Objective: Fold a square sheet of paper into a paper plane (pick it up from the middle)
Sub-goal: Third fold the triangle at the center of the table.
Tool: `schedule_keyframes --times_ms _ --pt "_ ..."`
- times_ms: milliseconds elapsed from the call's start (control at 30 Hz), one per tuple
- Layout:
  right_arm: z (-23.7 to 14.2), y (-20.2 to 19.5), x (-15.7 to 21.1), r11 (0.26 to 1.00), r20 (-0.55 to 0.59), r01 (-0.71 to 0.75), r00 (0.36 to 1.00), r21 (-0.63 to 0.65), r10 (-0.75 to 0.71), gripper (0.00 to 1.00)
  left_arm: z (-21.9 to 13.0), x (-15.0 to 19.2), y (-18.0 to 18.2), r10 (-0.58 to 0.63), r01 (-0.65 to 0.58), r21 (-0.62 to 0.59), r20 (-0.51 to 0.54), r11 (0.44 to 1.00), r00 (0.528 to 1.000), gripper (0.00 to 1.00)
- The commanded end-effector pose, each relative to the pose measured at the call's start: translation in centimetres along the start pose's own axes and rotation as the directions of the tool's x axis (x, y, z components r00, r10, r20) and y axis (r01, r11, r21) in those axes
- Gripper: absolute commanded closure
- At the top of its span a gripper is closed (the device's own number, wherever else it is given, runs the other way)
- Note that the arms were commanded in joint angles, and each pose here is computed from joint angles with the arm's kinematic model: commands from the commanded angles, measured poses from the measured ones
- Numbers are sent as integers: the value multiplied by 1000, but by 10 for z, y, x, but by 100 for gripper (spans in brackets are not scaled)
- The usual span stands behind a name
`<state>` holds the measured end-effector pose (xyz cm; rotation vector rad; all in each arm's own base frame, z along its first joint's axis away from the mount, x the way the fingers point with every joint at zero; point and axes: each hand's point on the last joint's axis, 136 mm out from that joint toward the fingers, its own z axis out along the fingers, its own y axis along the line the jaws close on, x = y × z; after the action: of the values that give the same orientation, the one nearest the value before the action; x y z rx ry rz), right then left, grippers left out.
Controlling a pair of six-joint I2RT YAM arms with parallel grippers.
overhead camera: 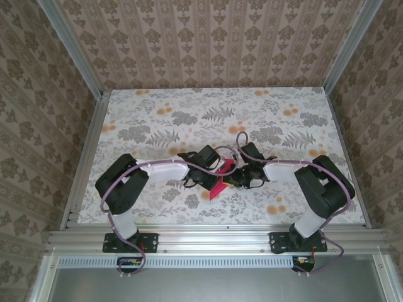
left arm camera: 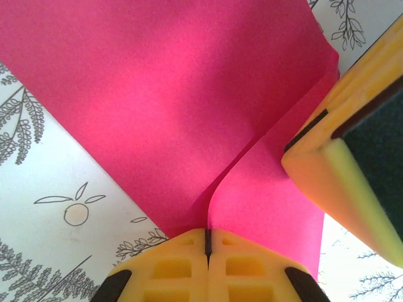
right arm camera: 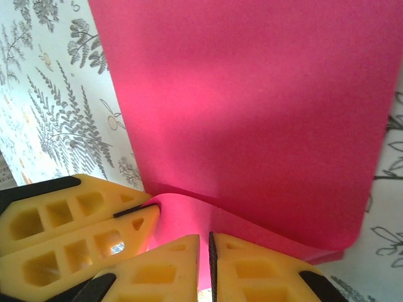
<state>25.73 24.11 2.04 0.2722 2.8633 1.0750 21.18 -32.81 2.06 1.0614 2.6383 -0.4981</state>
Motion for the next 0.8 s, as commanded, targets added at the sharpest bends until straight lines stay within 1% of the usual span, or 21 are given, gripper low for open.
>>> schedule_keyframes --times_ms 0,300,400,500,600,767 --pt "4 -21 10 997 -23 -11 1000 73 12 86 3 5 0 16 -16 6 -27 1000 1000 99" --pt "9 -30 12 995 -31 -28 999 97 31 86 5 8 0 18 -18 7 -36 1000 999 99" --pt "0 -20 9 997 -7 -15 1000 71 16 86 4 8 -1 21 -21 6 -39 1000 999 99" --pt "-13 -4 2 1000 42 0 999 23 -1 86 3 8 -1 22 -21 7 -38 1000 999 99" --pt "-20 3 -6 1000 76 -4 997 0 4 86 4 10 -2 25 -25 8 -42 1000 999 99" --pt "-12 -11 -9 999 74 -33 997 33 31 87 4 10 -2 26 -25 6 -42 1000 999 99"
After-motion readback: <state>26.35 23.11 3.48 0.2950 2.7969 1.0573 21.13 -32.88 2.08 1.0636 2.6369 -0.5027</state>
